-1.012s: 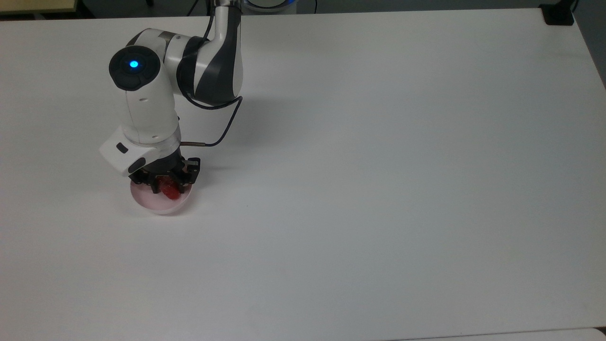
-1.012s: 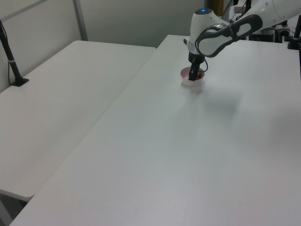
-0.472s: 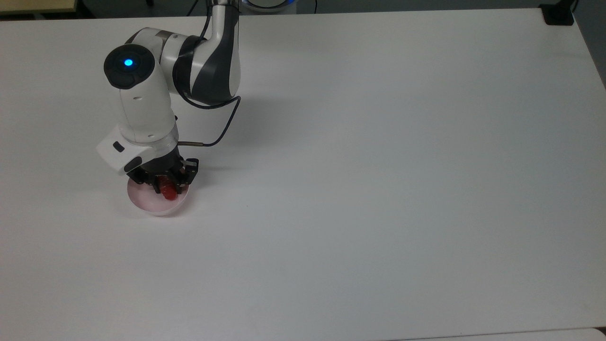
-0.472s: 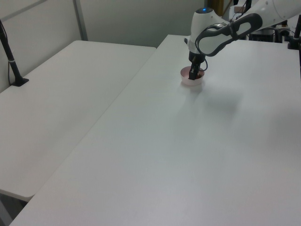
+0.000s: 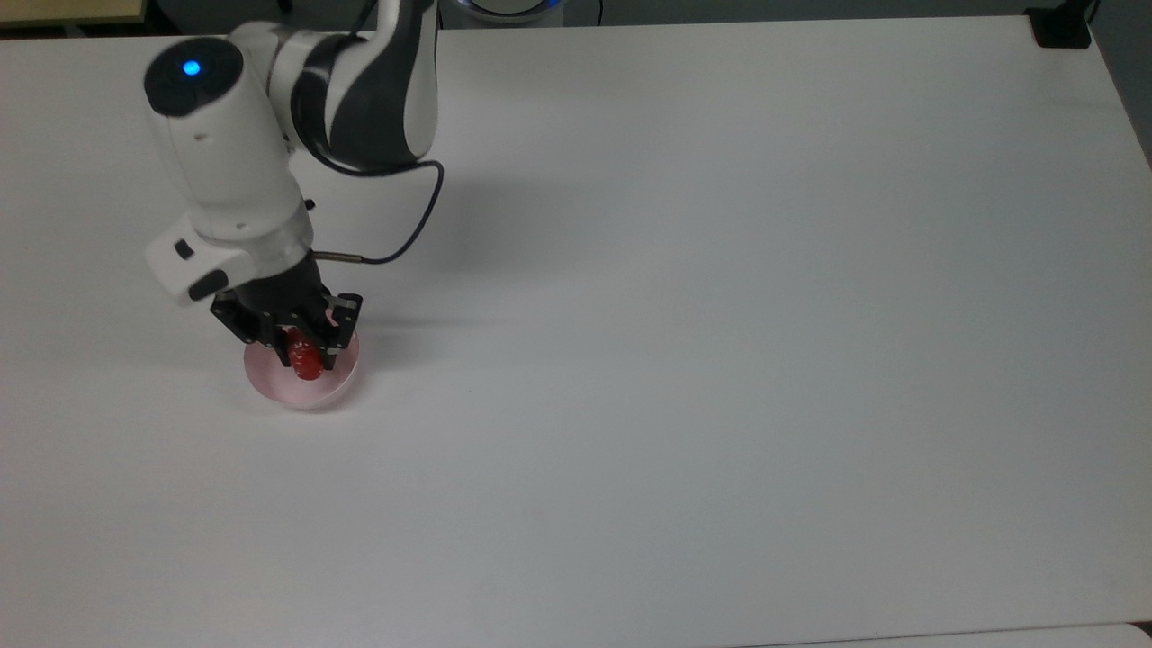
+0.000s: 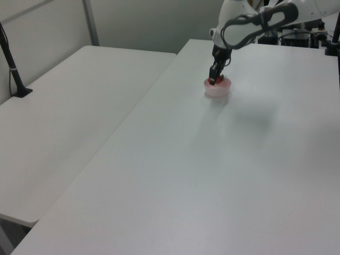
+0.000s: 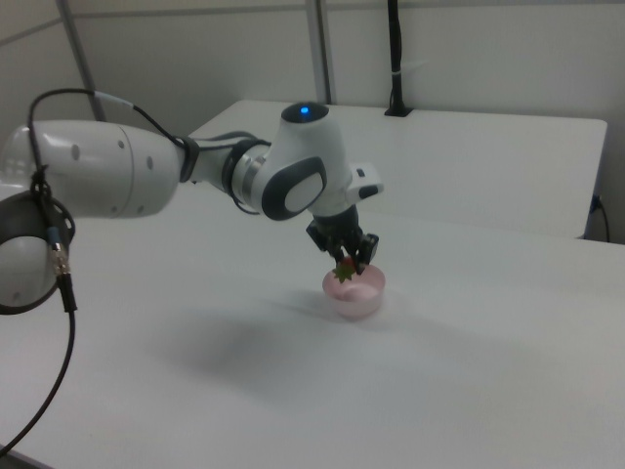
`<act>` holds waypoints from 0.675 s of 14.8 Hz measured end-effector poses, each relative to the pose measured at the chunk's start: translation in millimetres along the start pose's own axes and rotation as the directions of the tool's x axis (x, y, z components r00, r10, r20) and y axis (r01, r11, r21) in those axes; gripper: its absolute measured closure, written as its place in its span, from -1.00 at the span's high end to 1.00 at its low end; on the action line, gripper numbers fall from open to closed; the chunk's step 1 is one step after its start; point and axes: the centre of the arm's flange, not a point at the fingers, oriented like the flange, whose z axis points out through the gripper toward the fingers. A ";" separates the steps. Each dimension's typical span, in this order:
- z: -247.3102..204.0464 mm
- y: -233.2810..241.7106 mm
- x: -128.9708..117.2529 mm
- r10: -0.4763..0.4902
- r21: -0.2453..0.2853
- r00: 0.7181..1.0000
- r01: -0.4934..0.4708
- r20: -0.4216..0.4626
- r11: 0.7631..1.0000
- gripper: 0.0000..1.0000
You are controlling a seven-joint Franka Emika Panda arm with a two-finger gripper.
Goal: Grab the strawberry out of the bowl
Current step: 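Lift the strawberry out of the bowl and carry it away from the bowl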
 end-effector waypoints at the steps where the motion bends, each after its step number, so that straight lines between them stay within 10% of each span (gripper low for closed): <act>1: -14.4 5.6 1.2 0.010 -0.002 1.000 -0.010 -0.014 1.000 -0.18; 5: -63.5 74.9 -26.3 0.014 -0.037 0.999 -0.013 0.039 0.999 -0.18; 10: -19.5 196.6 -117.1 0.000 -0.086 0.984 0.015 0.179 0.996 -0.21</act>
